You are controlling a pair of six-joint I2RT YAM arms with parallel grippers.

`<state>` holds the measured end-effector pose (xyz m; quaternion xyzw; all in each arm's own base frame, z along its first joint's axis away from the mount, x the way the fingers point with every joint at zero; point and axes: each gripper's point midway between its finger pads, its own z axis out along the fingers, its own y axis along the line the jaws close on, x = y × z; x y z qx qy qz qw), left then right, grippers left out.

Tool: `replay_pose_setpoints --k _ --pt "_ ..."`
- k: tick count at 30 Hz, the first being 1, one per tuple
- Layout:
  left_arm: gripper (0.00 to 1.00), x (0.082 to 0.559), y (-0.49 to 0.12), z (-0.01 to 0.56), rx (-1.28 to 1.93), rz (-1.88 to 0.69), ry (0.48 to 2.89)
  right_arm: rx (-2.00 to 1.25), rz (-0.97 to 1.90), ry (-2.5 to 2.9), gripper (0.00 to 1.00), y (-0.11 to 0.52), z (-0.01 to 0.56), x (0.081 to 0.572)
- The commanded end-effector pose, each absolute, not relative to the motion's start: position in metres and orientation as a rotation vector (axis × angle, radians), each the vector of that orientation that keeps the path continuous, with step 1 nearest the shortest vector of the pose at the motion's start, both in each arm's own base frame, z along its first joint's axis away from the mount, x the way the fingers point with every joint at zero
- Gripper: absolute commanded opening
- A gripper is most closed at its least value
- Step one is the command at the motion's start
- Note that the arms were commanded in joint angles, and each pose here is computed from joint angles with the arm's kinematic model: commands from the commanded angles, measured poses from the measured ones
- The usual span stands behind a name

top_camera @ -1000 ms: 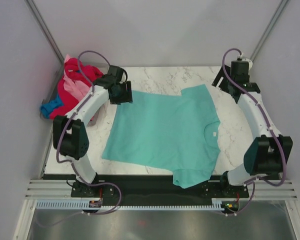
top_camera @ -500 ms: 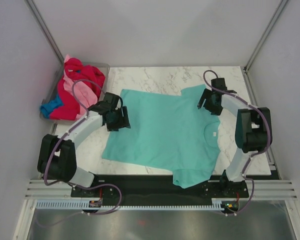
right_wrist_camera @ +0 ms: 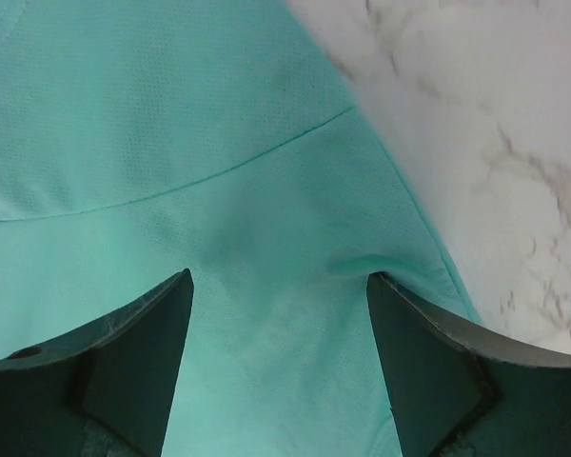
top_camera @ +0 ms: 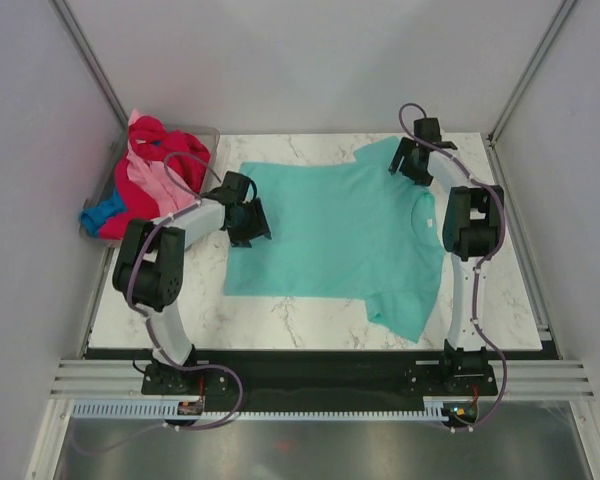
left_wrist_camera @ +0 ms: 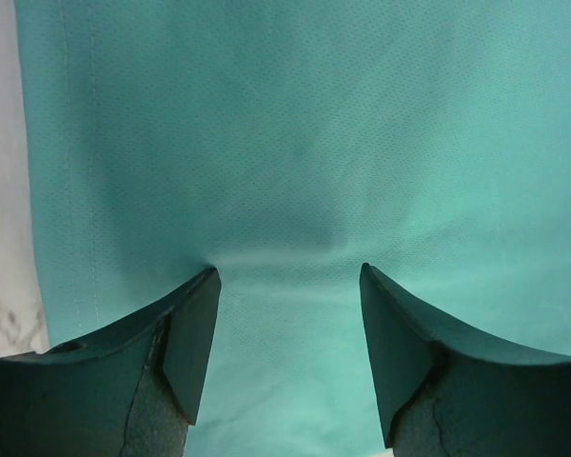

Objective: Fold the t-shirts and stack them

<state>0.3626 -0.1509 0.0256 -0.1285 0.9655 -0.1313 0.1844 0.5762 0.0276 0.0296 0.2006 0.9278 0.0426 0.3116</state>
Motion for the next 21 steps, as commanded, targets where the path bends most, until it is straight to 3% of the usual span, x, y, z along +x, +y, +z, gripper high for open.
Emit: replay_pose_setpoints --k 1,7,13,16,21 --pt "0.68 0.399 -0.150 0.014 -0.417 -0.377 2.694 0.563 0.084 2.573 0.82 0.022 -0.021 0.572" --pt "0.65 0.428 -0.173 0.052 -0.359 -0.486 2.641 0.469 0.240 2.486 0.83 0.039 0.014 0.611" --pt "0.68 0.398 -0.153 0.127 -0.282 -0.428 2.517 0.390 0.295 2.346 0.88 0.039 0.117 0.608" --pt "0.68 0.364 -0.134 0.145 -0.298 -0.378 2.486 0.368 0.328 2.256 0.90 0.039 0.193 0.588" --pt "0.68 0.301 -0.101 0.114 -0.388 -0.271 2.525 0.454 0.290 2.307 0.87 0.034 0.206 0.504"
